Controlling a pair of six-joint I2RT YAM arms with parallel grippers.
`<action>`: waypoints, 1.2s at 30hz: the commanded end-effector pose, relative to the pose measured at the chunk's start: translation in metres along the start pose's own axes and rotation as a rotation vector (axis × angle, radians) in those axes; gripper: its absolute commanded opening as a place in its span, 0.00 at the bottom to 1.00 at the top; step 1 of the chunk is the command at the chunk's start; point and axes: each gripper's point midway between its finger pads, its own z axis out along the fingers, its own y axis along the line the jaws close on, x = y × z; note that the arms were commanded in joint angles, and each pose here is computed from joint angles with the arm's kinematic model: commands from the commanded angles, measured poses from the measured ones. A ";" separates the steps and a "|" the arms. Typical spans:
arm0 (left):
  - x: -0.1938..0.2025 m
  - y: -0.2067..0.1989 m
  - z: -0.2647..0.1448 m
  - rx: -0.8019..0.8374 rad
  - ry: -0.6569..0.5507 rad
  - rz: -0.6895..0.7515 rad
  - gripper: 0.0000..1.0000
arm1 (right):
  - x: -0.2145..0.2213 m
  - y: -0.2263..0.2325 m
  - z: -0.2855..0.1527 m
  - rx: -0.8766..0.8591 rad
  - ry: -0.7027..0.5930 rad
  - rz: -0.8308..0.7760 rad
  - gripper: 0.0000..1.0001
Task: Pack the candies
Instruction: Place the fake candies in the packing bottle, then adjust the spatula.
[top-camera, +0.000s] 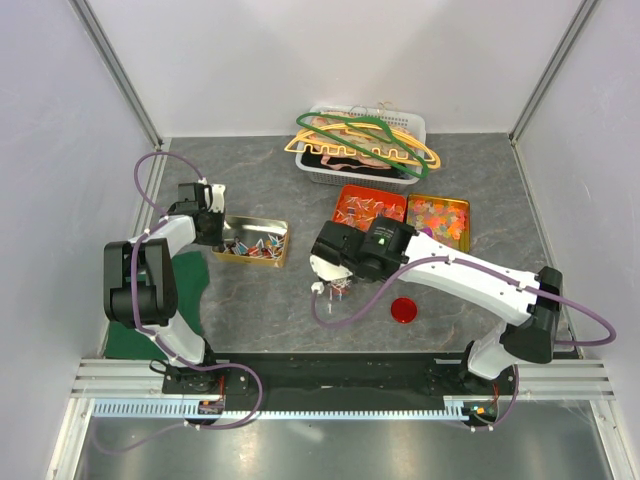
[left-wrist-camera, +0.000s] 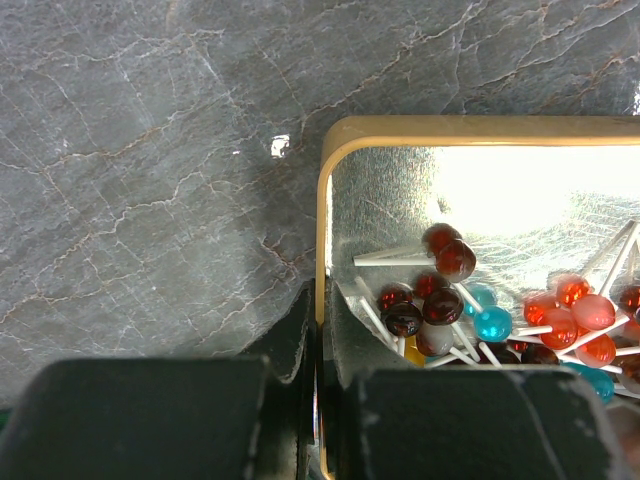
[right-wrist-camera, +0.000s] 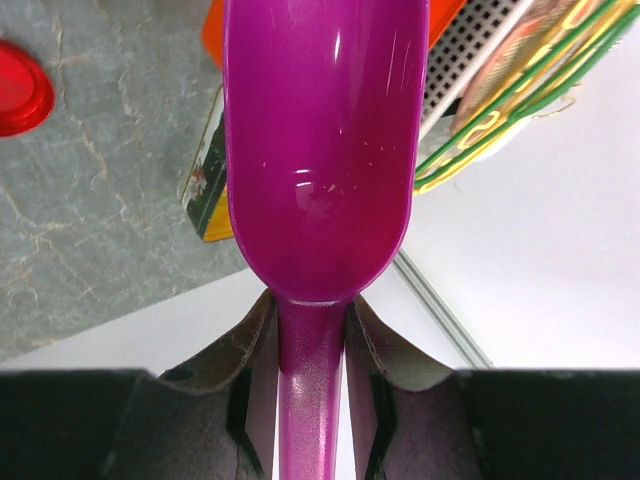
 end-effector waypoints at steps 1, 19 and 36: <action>-0.024 0.003 -0.006 -0.009 -0.066 0.002 0.04 | -0.004 -0.023 -0.014 0.079 -0.062 0.082 0.00; -0.071 -0.010 -0.061 0.103 -0.278 0.041 0.75 | -0.044 -0.053 0.014 -0.103 -0.486 0.400 0.00; -0.122 -0.144 -0.198 0.952 -0.534 0.192 0.92 | -0.100 -0.116 0.022 0.163 -0.645 0.644 0.00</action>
